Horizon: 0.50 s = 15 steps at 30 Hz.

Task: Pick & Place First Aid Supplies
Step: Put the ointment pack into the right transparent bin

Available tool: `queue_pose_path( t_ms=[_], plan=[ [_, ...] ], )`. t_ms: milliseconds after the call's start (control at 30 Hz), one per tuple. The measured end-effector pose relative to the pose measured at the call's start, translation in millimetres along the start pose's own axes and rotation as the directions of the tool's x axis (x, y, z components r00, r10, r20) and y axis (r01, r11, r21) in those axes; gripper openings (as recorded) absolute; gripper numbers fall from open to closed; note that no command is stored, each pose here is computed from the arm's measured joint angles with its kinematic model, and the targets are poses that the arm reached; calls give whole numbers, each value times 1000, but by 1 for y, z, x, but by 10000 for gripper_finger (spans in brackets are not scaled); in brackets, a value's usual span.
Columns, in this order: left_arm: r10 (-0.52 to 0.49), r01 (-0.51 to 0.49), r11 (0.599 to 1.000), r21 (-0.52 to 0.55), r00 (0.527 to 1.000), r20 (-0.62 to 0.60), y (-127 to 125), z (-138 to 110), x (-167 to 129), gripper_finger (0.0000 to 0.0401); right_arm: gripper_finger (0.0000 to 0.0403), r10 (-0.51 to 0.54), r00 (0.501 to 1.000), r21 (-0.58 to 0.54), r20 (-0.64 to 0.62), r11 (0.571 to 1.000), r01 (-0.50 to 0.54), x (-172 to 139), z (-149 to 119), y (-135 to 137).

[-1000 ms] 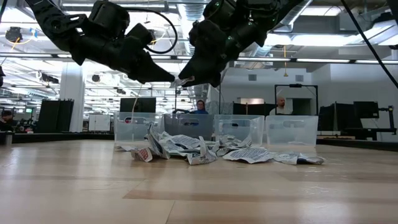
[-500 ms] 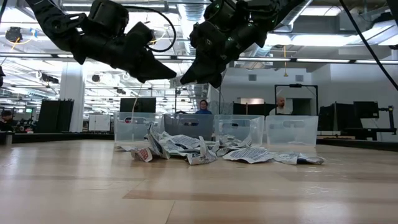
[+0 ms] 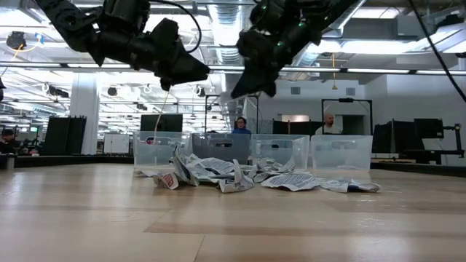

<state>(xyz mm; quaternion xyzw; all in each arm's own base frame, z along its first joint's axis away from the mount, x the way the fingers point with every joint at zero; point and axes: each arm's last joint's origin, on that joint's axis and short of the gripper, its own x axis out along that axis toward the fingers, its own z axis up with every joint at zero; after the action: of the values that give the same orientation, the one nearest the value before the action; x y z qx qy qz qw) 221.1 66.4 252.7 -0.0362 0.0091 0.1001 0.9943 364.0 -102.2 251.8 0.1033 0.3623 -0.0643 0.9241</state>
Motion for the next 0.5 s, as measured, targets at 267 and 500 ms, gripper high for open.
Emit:
queue_pose_path(
  t_ms=[267,500],
  plan=[
    [38,-38,999,-2,999,-20,6,8,-15,131,0,-323,940,89,-113,939,333,-80,-7,-35],
    [66,-67,998,-9,996,-61,11,4,-17,131,2,-506,840,229,-198,809,541,-135,-20,-55]
  ],
)
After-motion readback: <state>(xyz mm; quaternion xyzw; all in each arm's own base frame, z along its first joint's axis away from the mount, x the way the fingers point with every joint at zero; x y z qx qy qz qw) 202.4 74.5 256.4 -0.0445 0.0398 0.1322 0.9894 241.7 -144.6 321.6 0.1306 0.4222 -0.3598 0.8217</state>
